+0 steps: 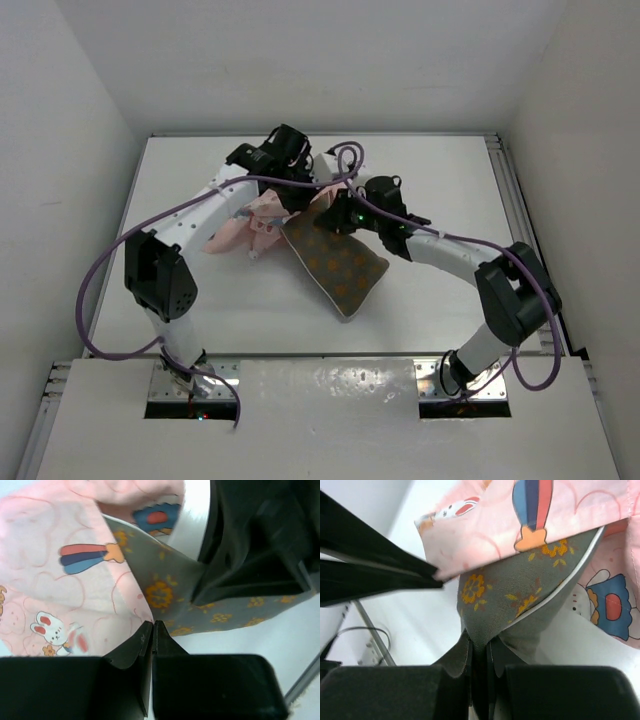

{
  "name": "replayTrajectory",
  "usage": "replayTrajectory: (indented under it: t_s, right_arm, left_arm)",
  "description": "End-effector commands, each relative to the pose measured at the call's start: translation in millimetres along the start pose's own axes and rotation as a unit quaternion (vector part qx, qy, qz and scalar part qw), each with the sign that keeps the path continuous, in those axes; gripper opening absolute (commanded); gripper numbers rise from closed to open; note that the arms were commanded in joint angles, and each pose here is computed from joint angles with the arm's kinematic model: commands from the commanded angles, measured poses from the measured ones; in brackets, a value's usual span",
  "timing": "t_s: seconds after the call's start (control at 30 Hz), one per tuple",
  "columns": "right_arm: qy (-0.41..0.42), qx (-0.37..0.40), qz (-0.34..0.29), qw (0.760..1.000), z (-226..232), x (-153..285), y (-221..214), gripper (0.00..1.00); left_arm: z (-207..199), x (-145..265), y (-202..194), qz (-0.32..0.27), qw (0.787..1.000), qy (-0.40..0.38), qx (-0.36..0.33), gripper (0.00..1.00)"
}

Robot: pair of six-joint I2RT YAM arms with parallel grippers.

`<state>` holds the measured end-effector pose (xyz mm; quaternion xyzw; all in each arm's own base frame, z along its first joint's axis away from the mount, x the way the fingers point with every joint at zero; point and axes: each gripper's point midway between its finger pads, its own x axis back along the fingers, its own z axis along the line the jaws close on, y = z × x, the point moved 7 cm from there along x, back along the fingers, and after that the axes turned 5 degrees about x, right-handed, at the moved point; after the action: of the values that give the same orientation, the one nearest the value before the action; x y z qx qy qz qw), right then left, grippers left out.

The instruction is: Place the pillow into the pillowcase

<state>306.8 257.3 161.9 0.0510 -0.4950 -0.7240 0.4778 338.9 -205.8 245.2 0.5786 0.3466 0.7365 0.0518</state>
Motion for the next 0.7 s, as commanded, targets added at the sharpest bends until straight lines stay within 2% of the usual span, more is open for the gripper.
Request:
replayTrajectory:
  t_s: [0.0, 0.2, 0.37, 0.47, 0.67]
  right_arm:
    - [0.065, 0.047, -0.162, 0.984, 36, 21, 69, 0.0]
    - [0.09, 0.037, -0.187, 0.978, 43, 32, 67, 0.0]
    - [0.101, 0.052, -0.201, 0.973, 51, 55, 64, 0.0]
    - [0.087, 0.064, -0.212, 0.971, 51, 68, 62, 0.0]
    - [0.083, 0.042, -0.2, 0.975, 41, 46, 58, 0.0]
  left_arm:
    - [-7, 12, -9, -0.004, 1.0, -0.029, -0.005, 0.0]
    - [-6, 11, -13, 0.001, 1.0, -0.03, -0.009, 0.0]
    - [14, 14, -9, -0.011, 0.999, 0.029, 0.021, 0.0]
    - [21, 21, -7, -0.017, 0.999, 0.037, 0.021, 0.0]
    - [-23, 16, 1, -0.025, 0.996, -0.081, -0.036, 0.0]
